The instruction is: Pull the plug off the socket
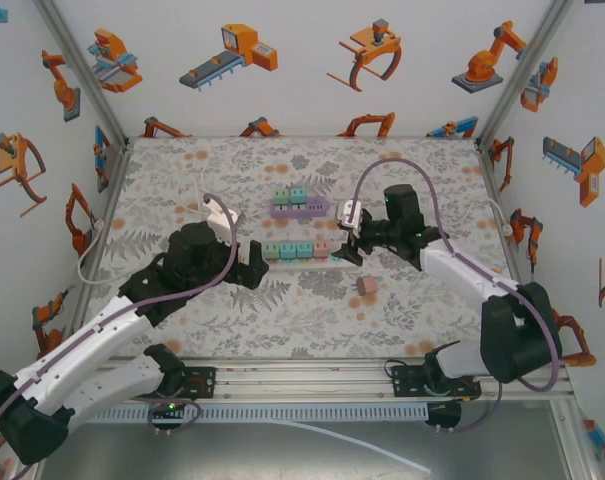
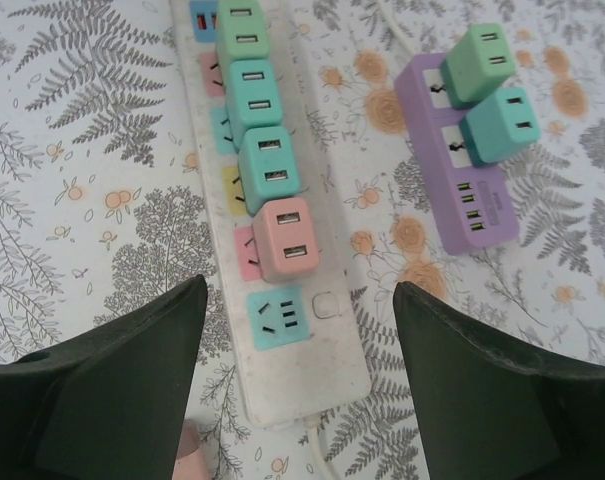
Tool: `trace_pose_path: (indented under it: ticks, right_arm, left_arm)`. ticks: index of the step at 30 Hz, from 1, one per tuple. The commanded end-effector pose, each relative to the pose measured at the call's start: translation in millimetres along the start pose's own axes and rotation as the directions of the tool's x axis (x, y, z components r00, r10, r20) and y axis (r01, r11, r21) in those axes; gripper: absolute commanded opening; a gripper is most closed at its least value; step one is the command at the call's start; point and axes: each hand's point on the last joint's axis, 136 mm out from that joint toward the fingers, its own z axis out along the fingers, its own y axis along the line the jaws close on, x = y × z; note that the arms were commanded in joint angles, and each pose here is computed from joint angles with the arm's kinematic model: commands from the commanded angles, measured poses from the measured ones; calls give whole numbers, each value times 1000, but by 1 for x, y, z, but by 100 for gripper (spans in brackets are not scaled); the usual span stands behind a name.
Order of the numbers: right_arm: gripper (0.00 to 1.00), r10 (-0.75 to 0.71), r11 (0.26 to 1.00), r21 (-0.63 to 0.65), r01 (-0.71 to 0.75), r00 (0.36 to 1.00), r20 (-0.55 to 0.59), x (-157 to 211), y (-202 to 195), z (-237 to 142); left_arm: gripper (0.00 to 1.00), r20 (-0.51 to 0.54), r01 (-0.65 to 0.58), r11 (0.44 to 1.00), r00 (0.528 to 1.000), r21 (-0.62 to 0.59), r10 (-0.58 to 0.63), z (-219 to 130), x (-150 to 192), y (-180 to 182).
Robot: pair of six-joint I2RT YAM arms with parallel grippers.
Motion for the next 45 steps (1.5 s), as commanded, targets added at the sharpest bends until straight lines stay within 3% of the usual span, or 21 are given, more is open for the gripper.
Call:
trace_pose_path:
  ticks: [1,6,9,11,19,23,33,45]
  right_arm:
    - [67,-43,997,-67,44,999,10,-4,3,12]
    - [66,-22,992,-122,18,999,-35,10,2,34]
    - [64,-8,989,-149,-1,998,-57,18,1,46]
    - [61,1,986,-165,-12,998,-68,22,1,52]
    - [46,16,977,-210,-38,994,-106,37,4,69]
    - [42,10,972,-230,-40,991,-134,42,6,69]
    - [30,7,965,-259,-32,995,-97,34,7,70]
    - [21,32,963,-266,-55,996,-88,24,3,69]
  left_arm:
    - [97,-6,97,990,995,-107,-98,9,7,30]
    - [97,-44,250,952,964,-178,-261,33,26,70]
    - [99,-57,282,923,950,-264,-306,46,37,89]
    - [93,-74,292,902,941,-319,-331,55,45,100]
    - [80,-174,302,891,910,-338,-375,102,60,104]
    - [78,-210,300,891,899,-341,-383,116,71,104]
    - [76,-305,257,868,862,-426,-405,125,113,117]
    - [72,-350,209,864,851,-458,-391,120,131,120]
